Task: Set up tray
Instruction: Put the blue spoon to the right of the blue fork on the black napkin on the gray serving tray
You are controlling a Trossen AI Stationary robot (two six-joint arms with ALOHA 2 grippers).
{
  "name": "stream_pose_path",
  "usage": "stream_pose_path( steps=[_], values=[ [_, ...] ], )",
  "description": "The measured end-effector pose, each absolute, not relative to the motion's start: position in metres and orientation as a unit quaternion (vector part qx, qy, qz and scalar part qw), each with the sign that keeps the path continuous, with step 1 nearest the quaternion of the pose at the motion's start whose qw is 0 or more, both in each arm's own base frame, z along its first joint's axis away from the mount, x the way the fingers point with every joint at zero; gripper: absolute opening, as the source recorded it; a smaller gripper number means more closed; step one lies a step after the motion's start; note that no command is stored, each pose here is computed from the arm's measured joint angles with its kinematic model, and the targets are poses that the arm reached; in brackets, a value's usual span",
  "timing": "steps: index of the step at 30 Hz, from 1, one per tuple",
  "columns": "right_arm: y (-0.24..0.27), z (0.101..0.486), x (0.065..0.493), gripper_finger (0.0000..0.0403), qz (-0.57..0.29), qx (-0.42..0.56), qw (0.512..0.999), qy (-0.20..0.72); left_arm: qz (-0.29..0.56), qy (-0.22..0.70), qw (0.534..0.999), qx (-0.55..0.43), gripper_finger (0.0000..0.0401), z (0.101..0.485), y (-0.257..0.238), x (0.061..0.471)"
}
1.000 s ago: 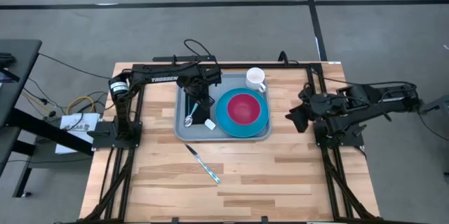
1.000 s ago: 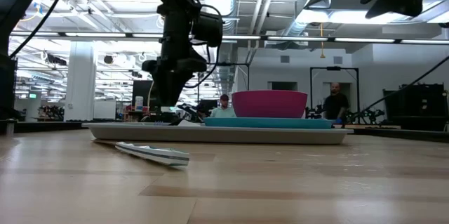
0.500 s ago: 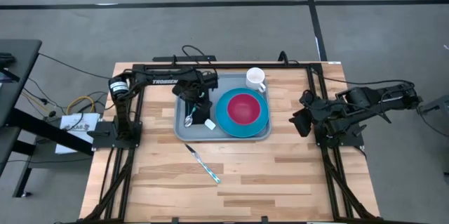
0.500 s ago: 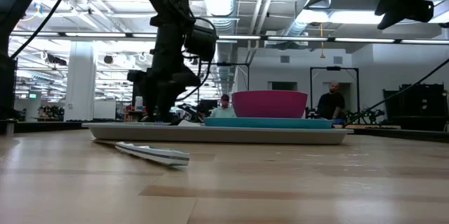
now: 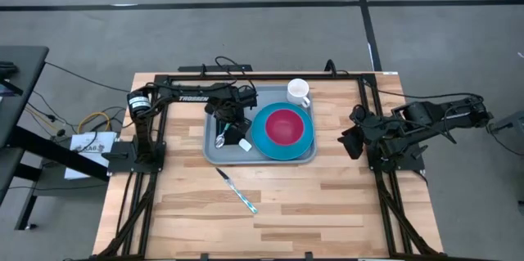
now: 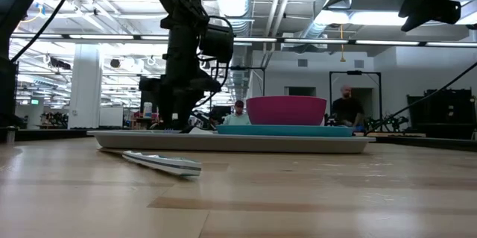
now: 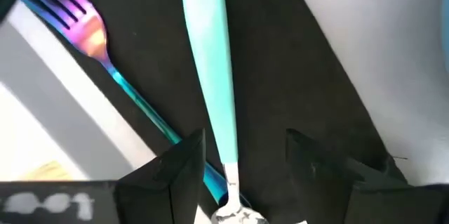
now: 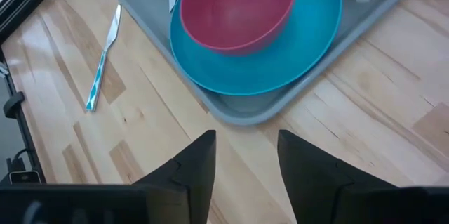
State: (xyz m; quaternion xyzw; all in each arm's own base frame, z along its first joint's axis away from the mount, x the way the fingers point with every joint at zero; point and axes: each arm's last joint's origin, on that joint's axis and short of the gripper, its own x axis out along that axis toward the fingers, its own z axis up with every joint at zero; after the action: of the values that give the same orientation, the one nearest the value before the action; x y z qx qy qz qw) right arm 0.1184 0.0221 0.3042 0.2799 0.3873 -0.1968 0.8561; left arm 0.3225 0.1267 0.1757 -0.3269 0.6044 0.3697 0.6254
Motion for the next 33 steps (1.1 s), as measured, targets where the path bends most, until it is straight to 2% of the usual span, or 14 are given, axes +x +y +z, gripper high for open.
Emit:
stream_pose_path(
  steps=[33],
  values=[
    [0.0216,0.3043,0.1185,0.0134,-0.201,0.274,0.859,0.384,0.392,0.587,0.624,-0.334,0.0182,0.1738,0.1204,0.3254]
  ],
)
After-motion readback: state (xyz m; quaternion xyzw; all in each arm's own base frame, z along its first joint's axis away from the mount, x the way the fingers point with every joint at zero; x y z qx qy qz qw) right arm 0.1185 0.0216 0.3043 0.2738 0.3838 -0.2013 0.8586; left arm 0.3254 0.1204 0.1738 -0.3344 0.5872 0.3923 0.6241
